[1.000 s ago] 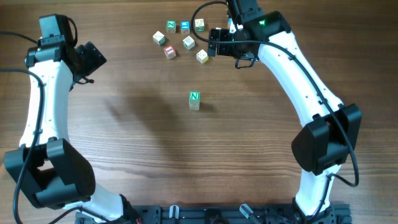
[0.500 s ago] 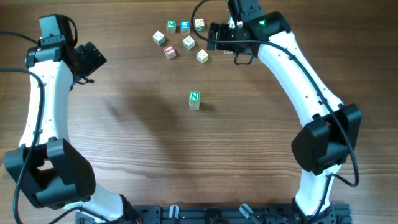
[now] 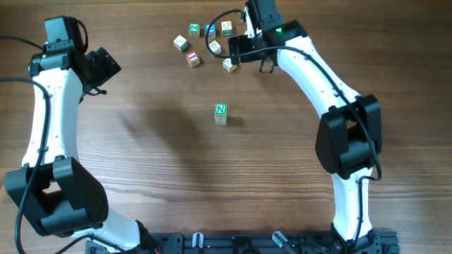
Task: Form a tower
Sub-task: 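Raise the right gripper and move it back over the block cluster, then lower the right gripper and grasp a white picture block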
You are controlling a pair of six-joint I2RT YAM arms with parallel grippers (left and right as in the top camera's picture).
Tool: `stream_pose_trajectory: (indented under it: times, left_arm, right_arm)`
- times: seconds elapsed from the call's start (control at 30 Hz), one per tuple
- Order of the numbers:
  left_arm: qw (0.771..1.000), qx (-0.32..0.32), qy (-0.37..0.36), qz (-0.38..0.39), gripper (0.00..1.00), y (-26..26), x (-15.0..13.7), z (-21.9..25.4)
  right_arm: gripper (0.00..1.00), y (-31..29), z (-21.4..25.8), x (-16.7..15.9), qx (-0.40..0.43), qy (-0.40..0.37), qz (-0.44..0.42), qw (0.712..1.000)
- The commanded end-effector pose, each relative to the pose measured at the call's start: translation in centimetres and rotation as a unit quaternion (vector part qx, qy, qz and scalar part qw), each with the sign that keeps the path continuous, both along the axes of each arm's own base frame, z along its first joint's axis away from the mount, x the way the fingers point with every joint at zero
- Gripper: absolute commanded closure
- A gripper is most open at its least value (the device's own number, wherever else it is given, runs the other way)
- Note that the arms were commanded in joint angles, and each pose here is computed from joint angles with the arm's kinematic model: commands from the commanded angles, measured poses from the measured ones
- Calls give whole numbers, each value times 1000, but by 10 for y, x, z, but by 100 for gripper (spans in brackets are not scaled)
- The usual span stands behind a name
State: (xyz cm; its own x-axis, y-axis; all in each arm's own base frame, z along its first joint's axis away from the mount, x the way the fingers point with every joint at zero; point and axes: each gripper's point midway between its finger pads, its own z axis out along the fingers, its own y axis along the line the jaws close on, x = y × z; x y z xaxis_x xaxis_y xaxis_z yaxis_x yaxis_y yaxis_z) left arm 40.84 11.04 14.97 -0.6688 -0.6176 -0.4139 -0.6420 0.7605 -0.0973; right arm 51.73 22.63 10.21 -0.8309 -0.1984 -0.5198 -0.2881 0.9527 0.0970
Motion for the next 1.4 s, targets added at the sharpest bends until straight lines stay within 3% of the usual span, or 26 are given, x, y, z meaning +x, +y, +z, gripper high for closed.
stream_pose_trajectory:
  times: [0.0,0.37,0.63,0.8,0.93,1.07,1.27,1.37]
  left_arm:
    - [1000,10,-14,-2,0,3,2,13]
    - [1000,10,-14,-2,0,3,2,13]
    - [1000,10,-14,-2,0,3,2,13]
    - [1000,10,-14,-2,0,3,2,13]
    - [1000,10,-14,-2,0,3,2,13]
    - [1000,10,-14,-2,0,3,2,13]
    - [1000,10,-14,-2,0,3,2,13]
    - [1000,10,-14,-2,0,3,2,13]
  right_arm:
    - [0,12,-5,1,-6,-11,54,998]
    - [2,22,5,25,15,-64,52,996]
    - [3,32,-56,24,22,-21,69,997]
    - [18,44,-87,16,43,6,100,994]
    - [23,44,-97,14,40,16,100,994]
    - [47,46,-97,13,43,16,103,994]
    - [66,47,-100,6,38,29,105,993]
    - [69,44,-103,1,35,42,103,993]
